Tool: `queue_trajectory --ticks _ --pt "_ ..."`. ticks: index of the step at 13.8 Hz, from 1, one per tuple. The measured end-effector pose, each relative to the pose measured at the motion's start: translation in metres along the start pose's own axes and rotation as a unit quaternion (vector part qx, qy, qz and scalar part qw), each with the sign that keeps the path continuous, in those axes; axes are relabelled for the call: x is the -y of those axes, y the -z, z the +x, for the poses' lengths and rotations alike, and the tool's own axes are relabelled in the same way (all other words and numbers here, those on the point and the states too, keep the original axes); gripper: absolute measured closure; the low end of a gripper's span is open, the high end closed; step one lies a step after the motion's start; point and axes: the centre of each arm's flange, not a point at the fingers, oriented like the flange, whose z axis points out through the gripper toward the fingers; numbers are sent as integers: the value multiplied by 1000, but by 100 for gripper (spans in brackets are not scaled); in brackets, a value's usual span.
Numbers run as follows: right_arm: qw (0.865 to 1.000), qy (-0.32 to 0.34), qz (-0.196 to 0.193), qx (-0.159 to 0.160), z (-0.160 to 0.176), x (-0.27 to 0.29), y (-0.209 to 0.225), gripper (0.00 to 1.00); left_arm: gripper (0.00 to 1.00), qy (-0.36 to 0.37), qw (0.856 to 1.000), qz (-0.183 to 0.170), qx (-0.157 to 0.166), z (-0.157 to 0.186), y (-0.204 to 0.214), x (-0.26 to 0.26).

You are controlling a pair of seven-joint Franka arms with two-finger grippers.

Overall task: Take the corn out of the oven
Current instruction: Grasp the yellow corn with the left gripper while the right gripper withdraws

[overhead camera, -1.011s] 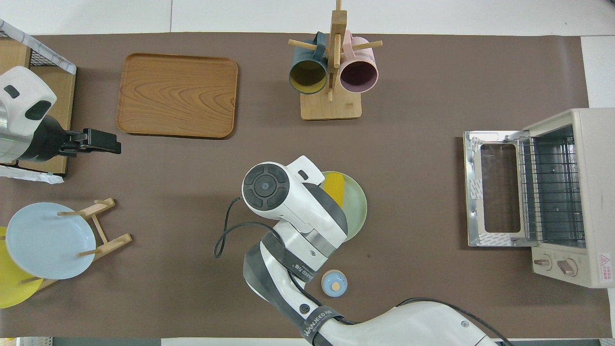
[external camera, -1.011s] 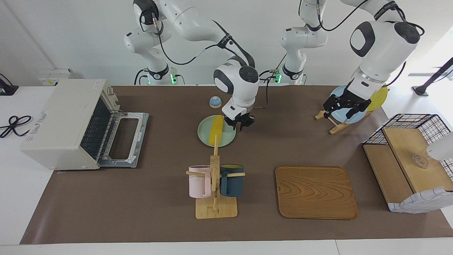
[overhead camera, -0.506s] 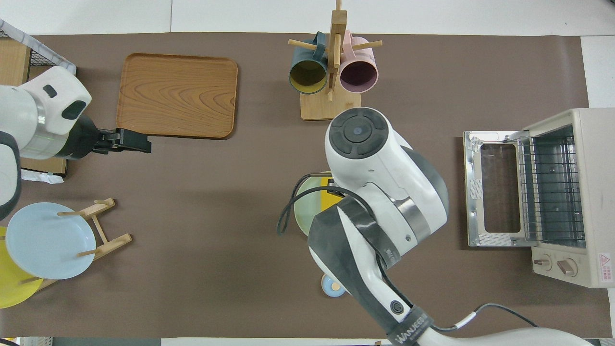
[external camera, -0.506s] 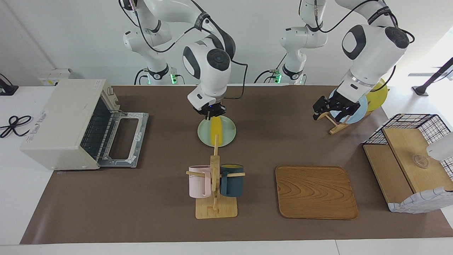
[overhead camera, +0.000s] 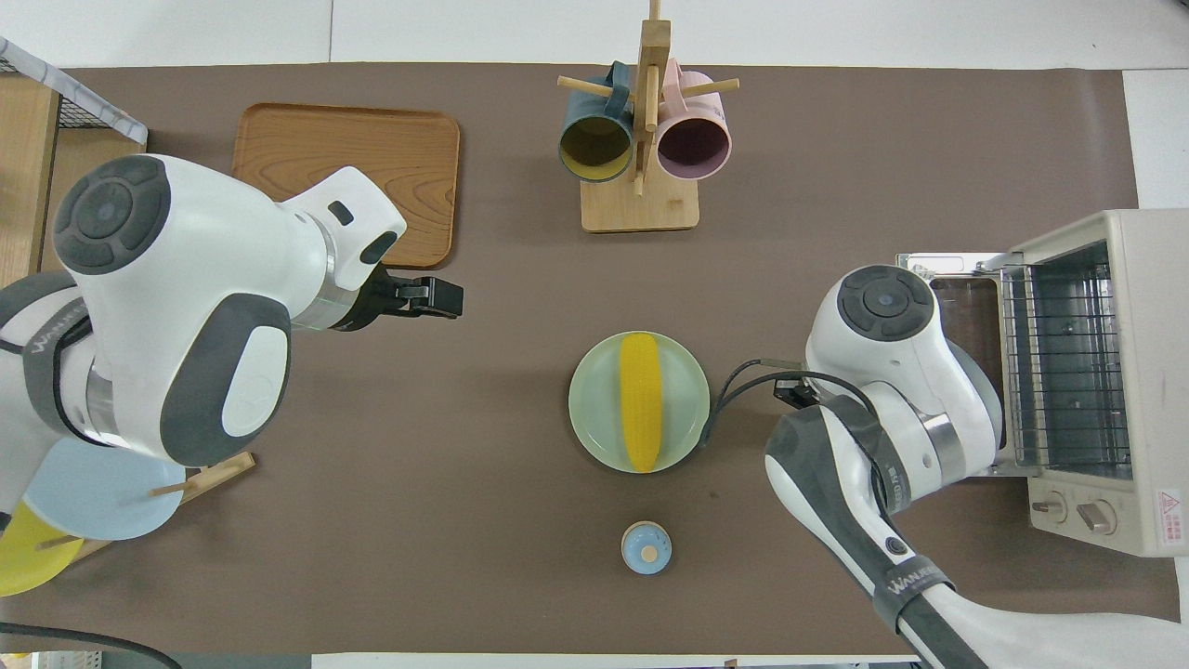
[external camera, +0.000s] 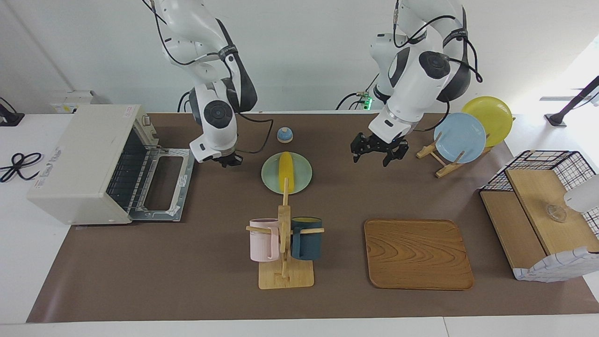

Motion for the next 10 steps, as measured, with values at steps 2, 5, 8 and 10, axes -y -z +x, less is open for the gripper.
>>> queue_trajectory --ticks 2,5,8,10 --pt "1000 5 -14 -3 -8 -13 -23 99 0 -6 1000 -1 -1 -2 -2 -8" --pt "999 13 -29 -7 -14 -21 -28 99 0 -14 1000 -7 -13 -20 -22 -56" --pt "999 4 -36 -5 -13 -36 -33 99 0 -35 999 -15 -18 -54 -69 -124" --pt "999 3 -43 -6 -12 -44 -39 99 0 -56 998 -16 -12 -73 -98 -159"
